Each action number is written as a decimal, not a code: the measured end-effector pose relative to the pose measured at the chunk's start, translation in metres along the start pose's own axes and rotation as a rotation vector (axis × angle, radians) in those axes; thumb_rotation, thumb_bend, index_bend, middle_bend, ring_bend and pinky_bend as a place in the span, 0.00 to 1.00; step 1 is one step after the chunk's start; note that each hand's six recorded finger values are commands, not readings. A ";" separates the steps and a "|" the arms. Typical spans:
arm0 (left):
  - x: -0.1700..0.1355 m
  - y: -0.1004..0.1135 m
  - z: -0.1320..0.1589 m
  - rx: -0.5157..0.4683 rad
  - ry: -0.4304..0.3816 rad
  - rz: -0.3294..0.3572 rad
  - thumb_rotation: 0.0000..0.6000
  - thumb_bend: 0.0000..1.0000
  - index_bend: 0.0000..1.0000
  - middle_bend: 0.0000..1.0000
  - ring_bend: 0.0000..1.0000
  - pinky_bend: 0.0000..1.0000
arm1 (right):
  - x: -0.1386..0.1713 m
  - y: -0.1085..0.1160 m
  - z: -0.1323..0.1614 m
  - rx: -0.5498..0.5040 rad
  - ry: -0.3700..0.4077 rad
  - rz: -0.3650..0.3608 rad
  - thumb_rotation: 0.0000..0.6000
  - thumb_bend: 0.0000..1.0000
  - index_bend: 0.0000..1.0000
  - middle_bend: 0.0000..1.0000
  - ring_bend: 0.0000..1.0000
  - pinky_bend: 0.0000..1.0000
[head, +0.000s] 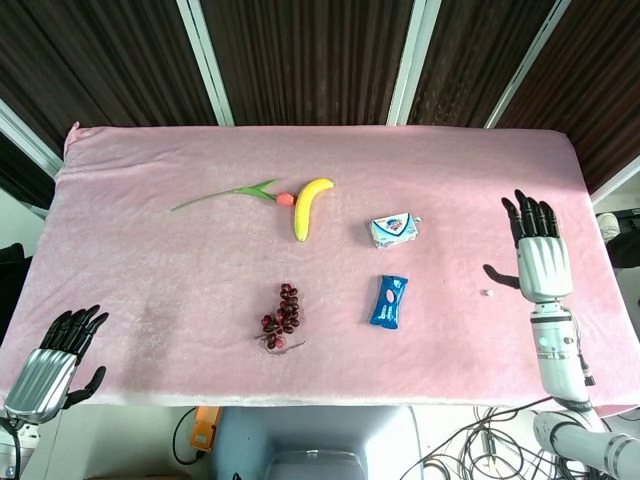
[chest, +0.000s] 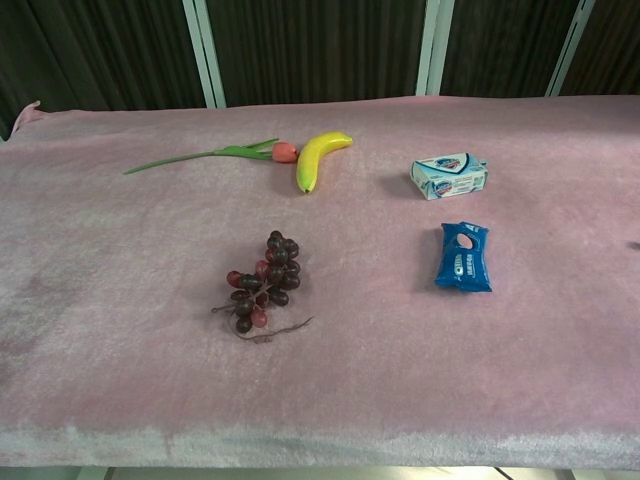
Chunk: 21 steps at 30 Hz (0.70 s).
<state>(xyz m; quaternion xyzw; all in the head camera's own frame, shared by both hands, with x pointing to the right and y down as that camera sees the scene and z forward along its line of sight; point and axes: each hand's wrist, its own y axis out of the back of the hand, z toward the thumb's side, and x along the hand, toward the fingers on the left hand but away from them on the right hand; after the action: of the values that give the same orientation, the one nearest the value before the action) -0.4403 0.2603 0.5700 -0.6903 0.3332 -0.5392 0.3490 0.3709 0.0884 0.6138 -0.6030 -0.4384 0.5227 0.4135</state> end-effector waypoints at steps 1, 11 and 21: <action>0.000 0.000 0.000 0.000 0.001 0.001 0.98 0.42 0.00 0.00 0.00 0.04 | 0.007 0.000 -0.003 0.005 0.000 0.011 1.00 0.22 0.00 0.00 0.00 0.00; 0.000 0.000 -0.002 0.006 0.007 -0.005 0.97 0.42 0.00 0.00 0.00 0.04 | 0.107 -0.015 -0.030 0.103 -0.072 0.216 1.00 0.22 0.00 0.00 0.00 0.00; 0.000 -0.003 0.001 0.016 0.000 -0.012 0.97 0.42 0.00 0.00 0.00 0.04 | 0.128 -0.010 -0.026 0.137 -0.049 0.236 1.00 0.22 0.00 0.00 0.00 0.00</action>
<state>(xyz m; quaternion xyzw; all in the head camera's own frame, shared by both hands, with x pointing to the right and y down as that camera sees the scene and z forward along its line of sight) -0.4391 0.2615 0.5721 -0.6895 0.3247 -0.5439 0.3511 0.4046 0.2134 0.5923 -0.6075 -0.3377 0.6112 0.3785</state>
